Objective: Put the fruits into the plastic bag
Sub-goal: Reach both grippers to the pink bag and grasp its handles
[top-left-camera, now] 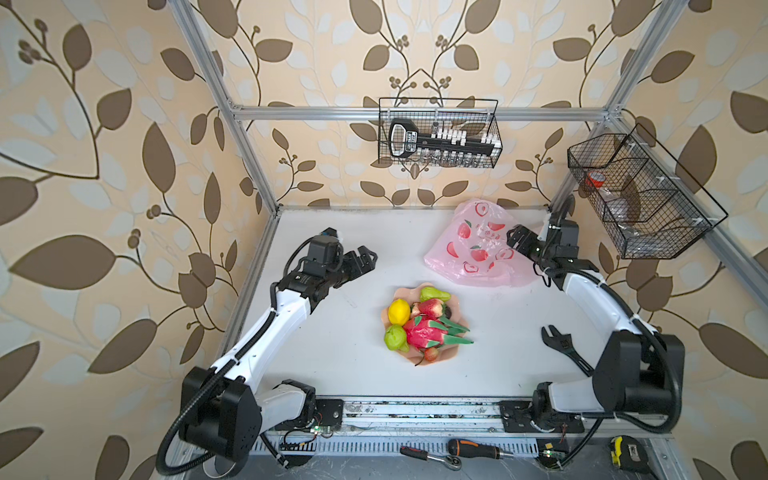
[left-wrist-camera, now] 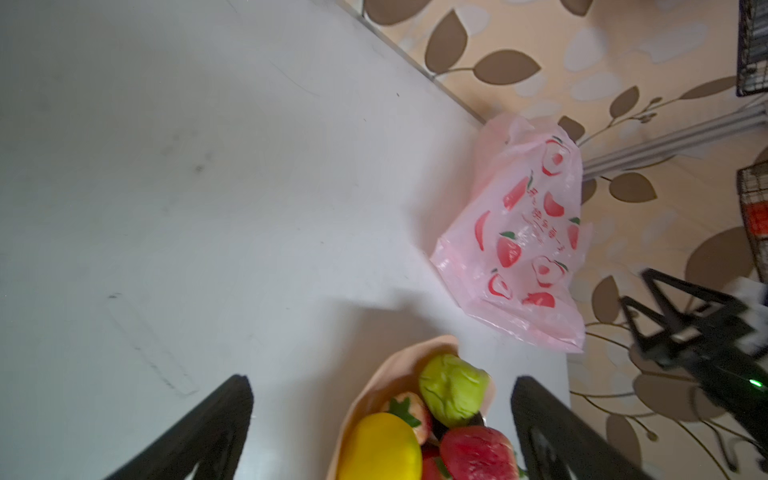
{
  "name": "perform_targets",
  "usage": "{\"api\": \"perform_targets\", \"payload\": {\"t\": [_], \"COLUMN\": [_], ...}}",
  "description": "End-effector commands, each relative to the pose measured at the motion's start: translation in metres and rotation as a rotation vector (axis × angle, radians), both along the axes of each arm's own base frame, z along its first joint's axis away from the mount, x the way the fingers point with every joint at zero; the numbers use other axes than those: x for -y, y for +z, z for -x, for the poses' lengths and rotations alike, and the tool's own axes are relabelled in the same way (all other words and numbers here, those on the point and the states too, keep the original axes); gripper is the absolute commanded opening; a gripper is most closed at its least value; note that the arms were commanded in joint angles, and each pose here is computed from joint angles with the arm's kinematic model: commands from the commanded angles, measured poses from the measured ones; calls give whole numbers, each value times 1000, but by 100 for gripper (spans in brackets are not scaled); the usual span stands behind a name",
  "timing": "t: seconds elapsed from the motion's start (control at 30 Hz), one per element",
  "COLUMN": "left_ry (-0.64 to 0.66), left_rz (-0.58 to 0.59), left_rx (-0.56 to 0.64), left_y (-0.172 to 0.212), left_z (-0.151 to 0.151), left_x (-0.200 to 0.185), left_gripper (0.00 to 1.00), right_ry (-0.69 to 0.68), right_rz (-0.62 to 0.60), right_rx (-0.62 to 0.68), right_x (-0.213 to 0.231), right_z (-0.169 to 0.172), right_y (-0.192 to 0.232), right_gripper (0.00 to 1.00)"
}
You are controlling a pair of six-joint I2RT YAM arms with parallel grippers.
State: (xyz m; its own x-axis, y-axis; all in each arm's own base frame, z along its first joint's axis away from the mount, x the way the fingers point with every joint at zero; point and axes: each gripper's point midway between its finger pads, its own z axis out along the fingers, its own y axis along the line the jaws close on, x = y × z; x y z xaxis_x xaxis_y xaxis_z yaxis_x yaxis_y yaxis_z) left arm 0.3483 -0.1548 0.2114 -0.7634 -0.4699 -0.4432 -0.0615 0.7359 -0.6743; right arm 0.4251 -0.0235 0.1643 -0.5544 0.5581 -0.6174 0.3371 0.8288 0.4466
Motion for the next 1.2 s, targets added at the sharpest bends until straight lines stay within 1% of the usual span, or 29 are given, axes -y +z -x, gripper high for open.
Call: {"api": "perform_targets", "payload": {"t": [0.0,0.07,0.17,0.3,0.33,0.43,0.53,0.7,0.83,0.97,1.07,1.17], "left_ry": [-51,-74,-104,-140,-151,-191,-238,-303,-342,-345,-352,-360], "left_rz": [130,155,154,157,151,107,128,166,152,139,139,132], "left_rx": [-170,-207,-243,-323,-327,-329,-356,-350,-376,-386,-380,-378], "left_y": [-4,-10,-19,-42,-46,-62,-78,-95,-115,-131,-138,-143], "left_z": [-3,-20,-49,-83,-91,-117,-132,-135,-132,-133,-135,-135], "left_x": [36,52,70,95,102,122,144,174,195,204,208,208], "left_gripper": [99,99,99,99,99,99,99,99,99,96,88,75], "right_ry": [7,-23,-48,-64,-73,-92,-96,-89,-79,-61,-58,-67], "right_rz": [-145,-161,-180,-225,-228,-222,-218,-221,-242,-271,-323,-371], "right_rx": [-212,-231,-249,-307,-313,-315,-305,-307,-313,-326,-330,-318], "right_x": [-18,-16,-15,-20,-19,-15,-15,-16,-18,-25,-32,-38], "right_z": [33,38,40,43,44,51,56,68,79,94,99,94], "right_y": [-39,-48,-60,-80,-82,-79,-67,-51,-44,-46,-57,-69], "right_gripper": [99,99,99,98,97,97,98,99,100,100,100,100]}}
